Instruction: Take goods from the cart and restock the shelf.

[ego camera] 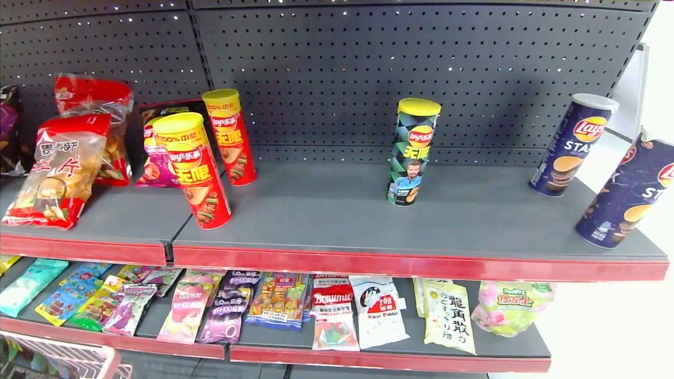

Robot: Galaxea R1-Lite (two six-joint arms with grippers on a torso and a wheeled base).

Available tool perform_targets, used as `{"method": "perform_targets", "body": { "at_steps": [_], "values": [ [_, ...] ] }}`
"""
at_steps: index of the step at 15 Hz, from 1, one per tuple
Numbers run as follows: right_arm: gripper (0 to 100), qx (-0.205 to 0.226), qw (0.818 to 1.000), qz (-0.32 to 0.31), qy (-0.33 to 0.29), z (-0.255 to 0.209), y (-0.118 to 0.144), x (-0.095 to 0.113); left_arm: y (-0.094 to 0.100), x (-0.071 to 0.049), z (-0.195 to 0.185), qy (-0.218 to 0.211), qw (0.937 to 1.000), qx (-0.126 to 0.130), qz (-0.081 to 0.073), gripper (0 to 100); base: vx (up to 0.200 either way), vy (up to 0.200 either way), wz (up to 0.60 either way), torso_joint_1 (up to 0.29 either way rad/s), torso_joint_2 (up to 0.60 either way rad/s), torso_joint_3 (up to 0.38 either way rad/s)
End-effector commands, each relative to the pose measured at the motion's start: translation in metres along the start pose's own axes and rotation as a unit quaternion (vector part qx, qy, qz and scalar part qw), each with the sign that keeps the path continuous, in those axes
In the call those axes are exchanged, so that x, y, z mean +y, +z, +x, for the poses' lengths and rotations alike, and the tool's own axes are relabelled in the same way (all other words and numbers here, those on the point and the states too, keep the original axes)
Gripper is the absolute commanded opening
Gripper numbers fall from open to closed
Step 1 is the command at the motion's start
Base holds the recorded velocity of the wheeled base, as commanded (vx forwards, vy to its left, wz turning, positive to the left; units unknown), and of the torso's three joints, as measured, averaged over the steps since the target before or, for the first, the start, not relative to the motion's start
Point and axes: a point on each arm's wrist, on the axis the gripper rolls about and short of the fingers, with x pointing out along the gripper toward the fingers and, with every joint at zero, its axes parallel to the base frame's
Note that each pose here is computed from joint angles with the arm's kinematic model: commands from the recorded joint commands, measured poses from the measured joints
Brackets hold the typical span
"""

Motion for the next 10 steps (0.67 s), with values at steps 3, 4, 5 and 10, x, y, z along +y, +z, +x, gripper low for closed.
{"method": "perform_targets", "body": {
  "at_steps": [3, 4, 5, 10],
  "values": [
    [100, 0.0, 1.0, 0.0, 0.001, 0.0, 0.0, 0.0, 0.002, 0.0, -0.002, -0.01, 0.9999, -0.009, 0.001, 0, 0.133, 0.0, 0.0, -0.008, 0.0, 0.006],
    [100, 0.0, 1.0, 0.0, 0.002, 0.0, 0.0, 0.0, 0.005, 0.001, -0.003, -0.017, 0.9997, -0.017, 0.001, 0, 0.0, 0.0, 0.0, 0.0, 0.0, 0.0],
    [100, 0.0, 1.0, -0.002, 0.002, 0.0, 0.0, 0.0, 0.006, 0.0, -0.004, -0.029, 0.9993, -0.022, 0.002, 0, 0.0, 0.0, 0.0, 0.0, 0.0, 0.0],
    [100, 0.009, 1.0, -0.011, 0.013, 0.001, 0.001, 0.0, -0.003, -0.004, -0.012, -0.072, 0.996, -0.052, -0.005, 0, 0.0, 0.0, 0.0, 0.0, 0.0, 0.0]
  ]
}}
